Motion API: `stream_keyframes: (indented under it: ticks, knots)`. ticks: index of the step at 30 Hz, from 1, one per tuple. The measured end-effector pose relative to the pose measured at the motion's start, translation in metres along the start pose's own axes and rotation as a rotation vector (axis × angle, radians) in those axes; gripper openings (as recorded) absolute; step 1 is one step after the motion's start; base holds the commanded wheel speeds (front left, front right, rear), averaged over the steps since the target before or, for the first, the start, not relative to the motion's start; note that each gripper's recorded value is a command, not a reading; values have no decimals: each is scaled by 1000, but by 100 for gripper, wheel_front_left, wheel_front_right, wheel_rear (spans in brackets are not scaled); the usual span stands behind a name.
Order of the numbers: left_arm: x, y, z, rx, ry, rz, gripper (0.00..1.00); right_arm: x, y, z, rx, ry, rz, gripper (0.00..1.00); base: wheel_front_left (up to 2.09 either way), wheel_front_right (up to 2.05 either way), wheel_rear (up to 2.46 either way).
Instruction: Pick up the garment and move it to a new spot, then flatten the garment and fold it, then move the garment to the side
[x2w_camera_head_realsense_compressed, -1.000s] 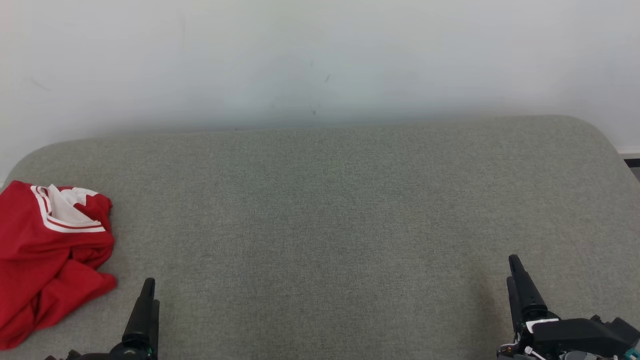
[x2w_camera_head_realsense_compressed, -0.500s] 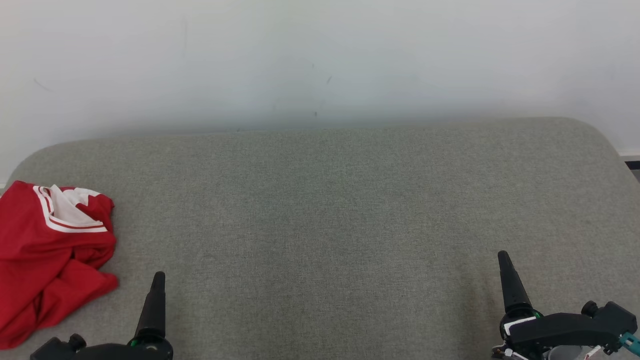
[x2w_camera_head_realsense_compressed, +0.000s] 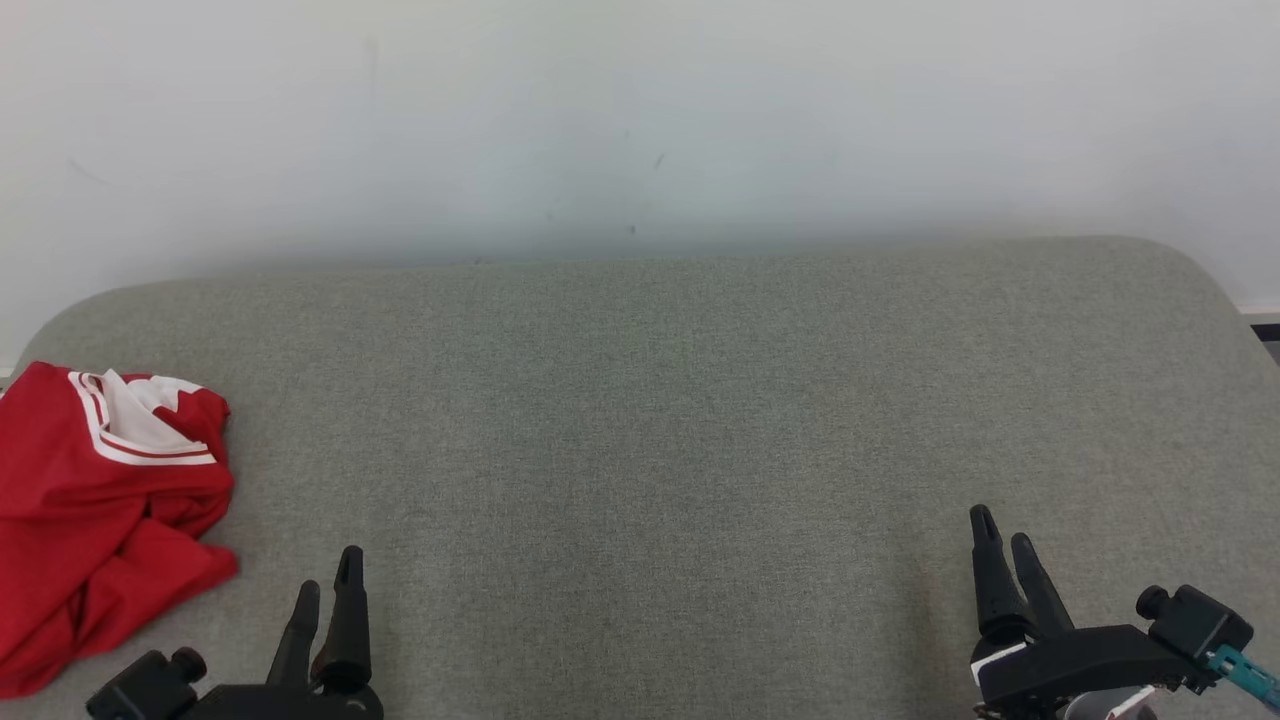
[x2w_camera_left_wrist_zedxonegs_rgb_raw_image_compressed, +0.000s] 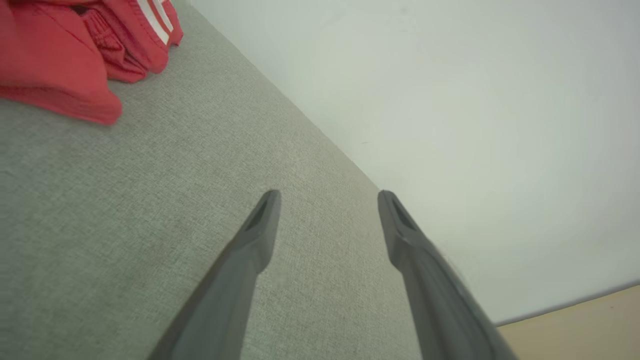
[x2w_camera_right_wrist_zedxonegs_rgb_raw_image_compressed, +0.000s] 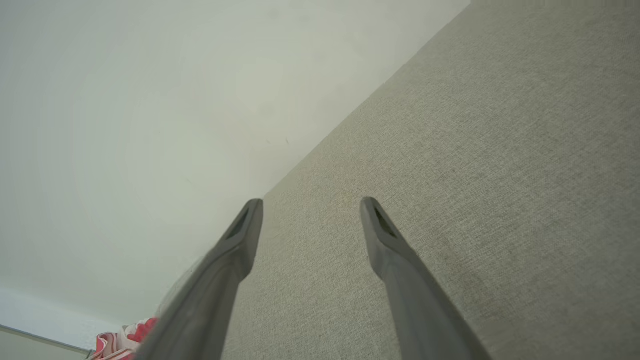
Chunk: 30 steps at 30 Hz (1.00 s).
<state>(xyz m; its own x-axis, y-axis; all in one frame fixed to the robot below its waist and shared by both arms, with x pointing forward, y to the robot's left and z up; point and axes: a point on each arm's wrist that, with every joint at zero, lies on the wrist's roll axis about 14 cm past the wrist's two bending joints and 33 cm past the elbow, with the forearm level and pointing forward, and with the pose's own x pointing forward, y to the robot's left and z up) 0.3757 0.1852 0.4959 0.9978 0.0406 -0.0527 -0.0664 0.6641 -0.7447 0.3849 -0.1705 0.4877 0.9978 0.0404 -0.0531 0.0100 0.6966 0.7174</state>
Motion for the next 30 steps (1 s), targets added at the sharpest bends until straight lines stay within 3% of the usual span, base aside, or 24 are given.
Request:
stream_keyframes:
  ticks: [14,30]
  knots:
    - [0,-4,0,282,-20,-14,100,2,3,-9,-230,21,23,100,0,0,0]
    - [-3,-5,3,479,-50,-23,100,2,3,-18,-424,41,47,100,0,0,0]
